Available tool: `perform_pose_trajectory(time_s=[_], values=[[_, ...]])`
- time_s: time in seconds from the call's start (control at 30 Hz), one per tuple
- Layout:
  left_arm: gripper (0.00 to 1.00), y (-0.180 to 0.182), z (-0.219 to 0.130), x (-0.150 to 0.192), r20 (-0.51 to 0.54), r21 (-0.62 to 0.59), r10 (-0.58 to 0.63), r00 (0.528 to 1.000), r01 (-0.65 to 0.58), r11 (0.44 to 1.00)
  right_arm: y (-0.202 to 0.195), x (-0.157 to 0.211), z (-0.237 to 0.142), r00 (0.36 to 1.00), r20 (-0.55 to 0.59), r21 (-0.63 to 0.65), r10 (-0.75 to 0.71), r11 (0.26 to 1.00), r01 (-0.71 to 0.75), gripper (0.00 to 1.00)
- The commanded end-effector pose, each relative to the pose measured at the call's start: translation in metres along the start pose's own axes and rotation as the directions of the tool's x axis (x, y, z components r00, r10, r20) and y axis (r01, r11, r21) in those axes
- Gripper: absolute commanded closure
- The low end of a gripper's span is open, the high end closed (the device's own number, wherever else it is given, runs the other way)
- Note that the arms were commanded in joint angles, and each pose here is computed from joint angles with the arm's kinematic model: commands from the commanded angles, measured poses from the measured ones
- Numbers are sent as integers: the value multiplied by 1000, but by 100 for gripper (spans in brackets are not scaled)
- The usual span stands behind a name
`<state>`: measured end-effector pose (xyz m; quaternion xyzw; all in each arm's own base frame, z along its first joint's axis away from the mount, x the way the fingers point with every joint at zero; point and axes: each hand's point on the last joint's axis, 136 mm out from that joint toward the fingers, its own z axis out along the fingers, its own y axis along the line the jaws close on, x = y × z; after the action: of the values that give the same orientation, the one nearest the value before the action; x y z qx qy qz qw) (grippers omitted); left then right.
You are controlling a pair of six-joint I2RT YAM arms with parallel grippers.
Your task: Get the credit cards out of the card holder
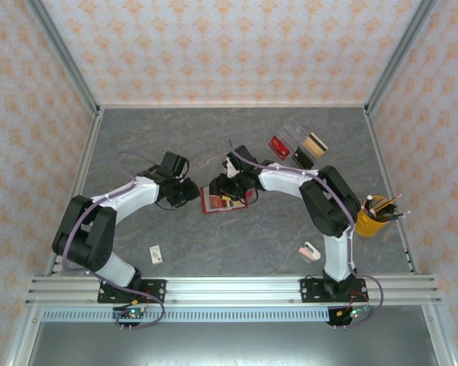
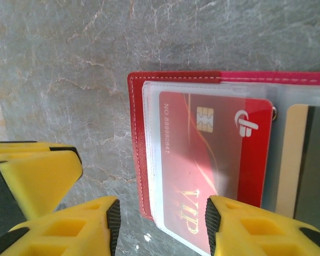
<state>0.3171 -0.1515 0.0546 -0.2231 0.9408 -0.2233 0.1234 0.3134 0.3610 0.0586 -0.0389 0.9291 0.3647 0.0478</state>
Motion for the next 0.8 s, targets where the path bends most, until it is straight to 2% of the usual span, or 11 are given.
perform_pose_trajectory(time_s=[0.0,0.27,0.77], values=[[76,-20,2,0,-7,94,15,1000,-14,995,7,-16,-24,996,84,26,-30,999,28,54],[84,-35,19,3,-46,112,40,998,-34,993,-23,-11,-17,998,63,110,4,994,-11,69],[90,-12,44,9,-91,6,-3,996,4,1000,-39,-8,-4,999,37,154,10,988,-15,76]])
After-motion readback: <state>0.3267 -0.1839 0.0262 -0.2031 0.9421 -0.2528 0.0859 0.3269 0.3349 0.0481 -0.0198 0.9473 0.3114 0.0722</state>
